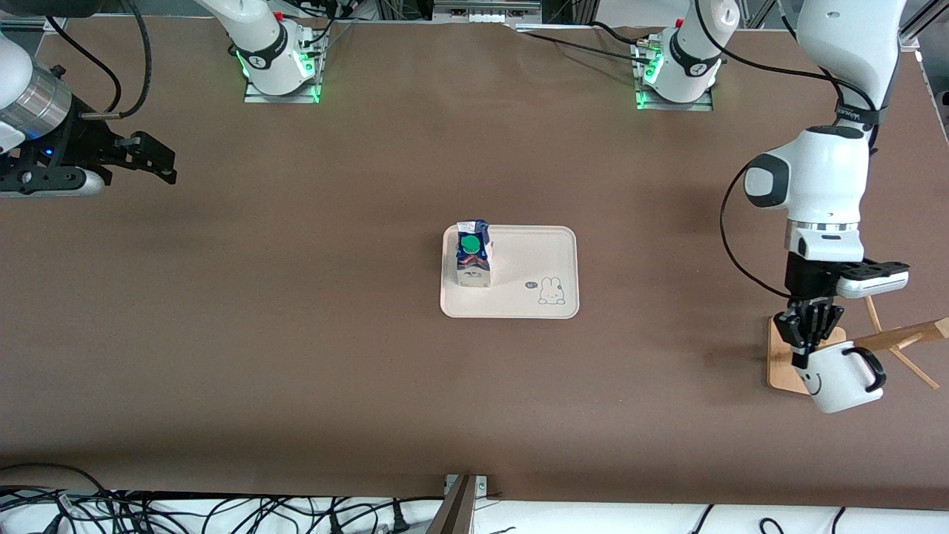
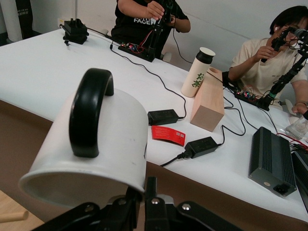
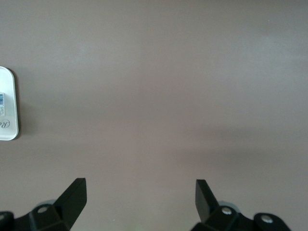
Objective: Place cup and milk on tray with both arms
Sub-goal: 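Lift the white mug off the wooden stand with the left gripper, then carry the mug over the tray and lower it beside the carton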
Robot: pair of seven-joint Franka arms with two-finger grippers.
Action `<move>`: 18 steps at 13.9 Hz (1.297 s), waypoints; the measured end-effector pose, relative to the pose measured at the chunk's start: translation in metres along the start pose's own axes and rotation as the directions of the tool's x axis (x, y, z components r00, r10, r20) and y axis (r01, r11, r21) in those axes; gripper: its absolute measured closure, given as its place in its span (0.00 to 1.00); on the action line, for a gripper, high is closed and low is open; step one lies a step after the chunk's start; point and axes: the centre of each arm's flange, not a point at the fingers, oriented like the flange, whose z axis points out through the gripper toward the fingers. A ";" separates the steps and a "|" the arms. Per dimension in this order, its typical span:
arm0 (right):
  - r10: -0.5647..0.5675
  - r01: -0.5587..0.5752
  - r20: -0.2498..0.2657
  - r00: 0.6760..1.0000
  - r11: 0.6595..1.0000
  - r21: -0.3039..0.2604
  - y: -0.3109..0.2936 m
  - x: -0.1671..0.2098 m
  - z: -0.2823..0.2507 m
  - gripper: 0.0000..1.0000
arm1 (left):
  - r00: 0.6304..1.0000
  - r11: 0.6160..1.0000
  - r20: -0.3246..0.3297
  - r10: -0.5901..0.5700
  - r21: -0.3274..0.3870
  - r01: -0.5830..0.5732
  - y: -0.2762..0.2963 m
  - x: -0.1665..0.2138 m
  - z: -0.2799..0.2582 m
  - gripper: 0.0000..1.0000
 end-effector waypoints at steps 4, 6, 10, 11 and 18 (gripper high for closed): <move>0.000 0.000 -0.015 1.000 1.000 0.001 0.000 0.002 -0.002 0.00 | 0.986 1.000 0.166 0.011 0.014 -0.014 0.012 -0.023 0.011 0.92; 0.000 0.000 -0.013 1.000 1.000 0.000 0.000 0.003 0.000 0.00 | 0.964 0.999 0.264 0.027 0.016 -0.032 0.022 -0.039 0.015 0.92; -0.001 0.001 -0.008 1.000 1.000 0.000 -0.001 0.004 0.002 0.00 | 0.860 0.996 0.504 0.082 -0.017 -0.086 0.066 -0.072 0.013 0.92; -0.001 0.001 -0.008 1.000 1.000 0.000 -0.001 0.004 0.002 0.00 | 0.822 0.995 0.562 0.091 -0.022 -0.096 0.077 -0.072 0.012 0.92; -0.008 0.008 -0.008 1.000 1.000 -0.001 -0.005 0.004 0.002 0.00 | 0.617 0.983 0.767 0.175 -0.098 -0.157 0.147 -0.074 -0.012 0.92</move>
